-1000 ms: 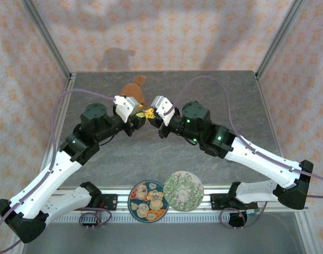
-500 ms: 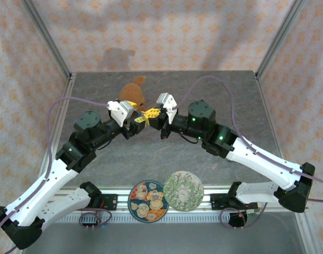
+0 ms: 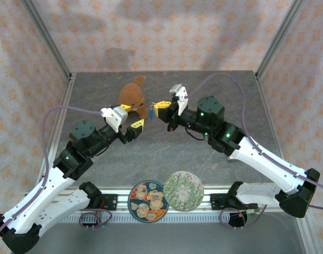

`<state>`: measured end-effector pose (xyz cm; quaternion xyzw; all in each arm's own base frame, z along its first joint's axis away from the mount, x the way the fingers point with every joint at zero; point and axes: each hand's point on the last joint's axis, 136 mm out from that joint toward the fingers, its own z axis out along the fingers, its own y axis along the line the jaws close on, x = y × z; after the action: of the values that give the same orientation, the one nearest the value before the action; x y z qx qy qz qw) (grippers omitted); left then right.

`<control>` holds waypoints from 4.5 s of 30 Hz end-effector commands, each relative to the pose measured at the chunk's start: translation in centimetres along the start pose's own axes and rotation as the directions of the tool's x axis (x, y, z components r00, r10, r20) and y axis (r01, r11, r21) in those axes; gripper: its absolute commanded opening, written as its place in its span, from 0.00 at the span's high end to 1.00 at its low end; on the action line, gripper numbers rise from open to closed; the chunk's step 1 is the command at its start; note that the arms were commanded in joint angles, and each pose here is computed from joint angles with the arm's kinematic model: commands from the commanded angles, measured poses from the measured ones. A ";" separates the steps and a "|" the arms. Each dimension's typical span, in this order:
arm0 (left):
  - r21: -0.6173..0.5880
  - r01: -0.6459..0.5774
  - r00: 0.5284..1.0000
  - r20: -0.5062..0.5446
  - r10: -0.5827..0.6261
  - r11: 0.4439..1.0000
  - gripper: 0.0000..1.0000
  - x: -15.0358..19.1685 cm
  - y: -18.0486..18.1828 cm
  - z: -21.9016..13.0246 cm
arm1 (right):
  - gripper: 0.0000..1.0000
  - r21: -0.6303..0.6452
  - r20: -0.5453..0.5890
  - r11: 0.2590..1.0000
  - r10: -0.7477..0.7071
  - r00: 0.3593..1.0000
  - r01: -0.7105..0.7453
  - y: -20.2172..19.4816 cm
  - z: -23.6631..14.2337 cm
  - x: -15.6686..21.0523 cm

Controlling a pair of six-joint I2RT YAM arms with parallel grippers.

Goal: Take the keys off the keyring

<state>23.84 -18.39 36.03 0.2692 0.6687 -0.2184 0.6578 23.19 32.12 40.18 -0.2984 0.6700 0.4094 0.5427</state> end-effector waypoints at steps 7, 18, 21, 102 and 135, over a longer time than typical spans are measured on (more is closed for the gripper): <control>-0.117 0.165 0.984 0.079 -0.157 0.979 0.29 0.1 2.0 -0.7 | 1.00 0.009 0.055 0.973 0.232 0.971 -0.233 -2.3 -0.2 -1.1; -0.118 0.235 0.969 0.112 -0.222 0.965 0.29 -0.7 2.2 -0.8 | 1.00 0.071 0.140 0.959 0.263 0.955 -0.275 -5.2 -0.4 -2.2; -0.112 0.238 0.968 0.113 -0.226 0.965 0.29 -0.8 2.2 -0.8 | 1.00 0.061 0.168 0.957 0.272 0.948 -0.285 -5.1 -0.8 -2.8; 0.451 0.430 0.840 0.119 -0.530 0.782 0.65 -7.2 -1.3 3.1 | 1.00 -0.417 0.091 0.798 0.513 0.854 -0.435 -0.5 -0.4 -4.9; 0.439 0.401 0.864 0.110 -0.492 0.804 0.85 -7.6 -1.5 4.3 | 1.00 -0.421 0.086 0.809 0.486 0.870 -0.410 0.4 -0.8 -4.9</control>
<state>26.68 -22.74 41.40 0.1919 0.5970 -0.5303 0.5705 24.99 32.04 42.80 -0.1725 0.5990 0.6733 0.3976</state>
